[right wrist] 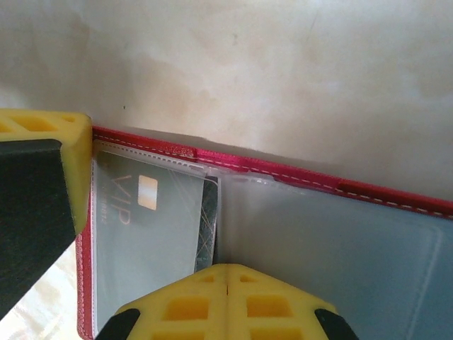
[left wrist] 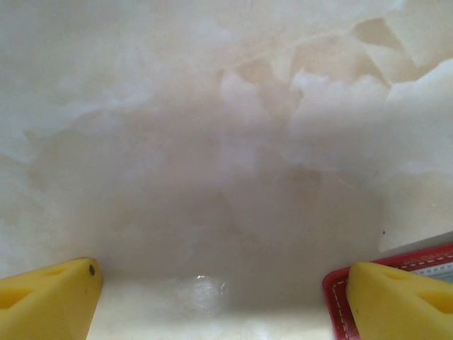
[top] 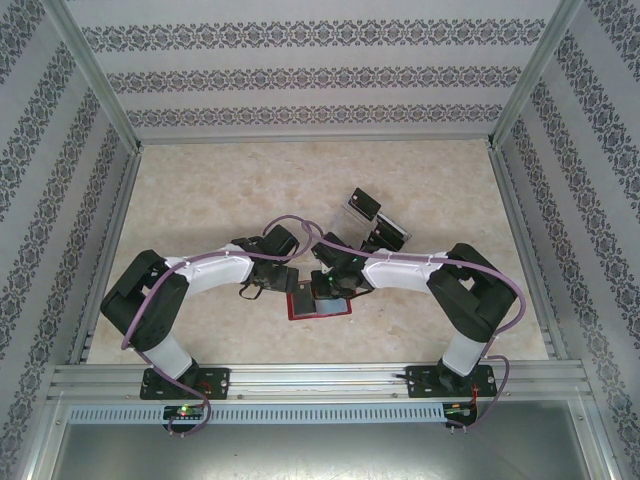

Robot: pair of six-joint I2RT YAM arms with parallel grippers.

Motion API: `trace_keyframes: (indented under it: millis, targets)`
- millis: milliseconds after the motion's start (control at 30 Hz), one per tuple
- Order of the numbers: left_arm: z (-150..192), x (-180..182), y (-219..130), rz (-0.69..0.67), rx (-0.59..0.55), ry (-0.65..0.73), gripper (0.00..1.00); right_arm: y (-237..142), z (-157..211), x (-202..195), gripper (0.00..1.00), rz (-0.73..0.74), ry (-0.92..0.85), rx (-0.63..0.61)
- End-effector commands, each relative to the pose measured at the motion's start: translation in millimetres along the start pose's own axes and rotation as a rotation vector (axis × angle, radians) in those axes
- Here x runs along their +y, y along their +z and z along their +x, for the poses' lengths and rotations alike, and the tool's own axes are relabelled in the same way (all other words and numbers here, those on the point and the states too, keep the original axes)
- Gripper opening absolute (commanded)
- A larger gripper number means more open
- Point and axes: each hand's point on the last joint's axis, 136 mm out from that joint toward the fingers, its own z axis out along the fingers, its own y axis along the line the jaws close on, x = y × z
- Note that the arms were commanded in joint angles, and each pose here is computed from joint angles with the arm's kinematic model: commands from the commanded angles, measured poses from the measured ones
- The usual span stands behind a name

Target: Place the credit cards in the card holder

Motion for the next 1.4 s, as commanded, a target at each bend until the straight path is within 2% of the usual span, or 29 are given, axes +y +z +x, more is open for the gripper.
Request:
trace_keyframes:
  millis: [0, 767, 1133, 1367]
  targets:
    - [8.9, 14.4, -5.2, -0.075, 0.014, 0.014, 0.91, 6.8, 10.5, -7.4, 0.00, 0.018, 0.007, 0.027]
    - [19.6, 13.4, 6.4, -0.064, 0.053, 0.018, 0.89, -14.3, 17.6, -8.6, 0.01, 0.010, 0.015, 0.000]
    - [20.5, 12.5, 6.9, -0.057, 0.053, 0.014, 0.89, -29.6, 14.4, 6.1, 0.00, -0.022, 0.004, -0.037]
    - [21.5, 12.5, 7.4, -0.055, 0.054, 0.013, 0.89, -17.4, 18.5, 6.7, 0.00, -0.012, -0.002, -0.007]
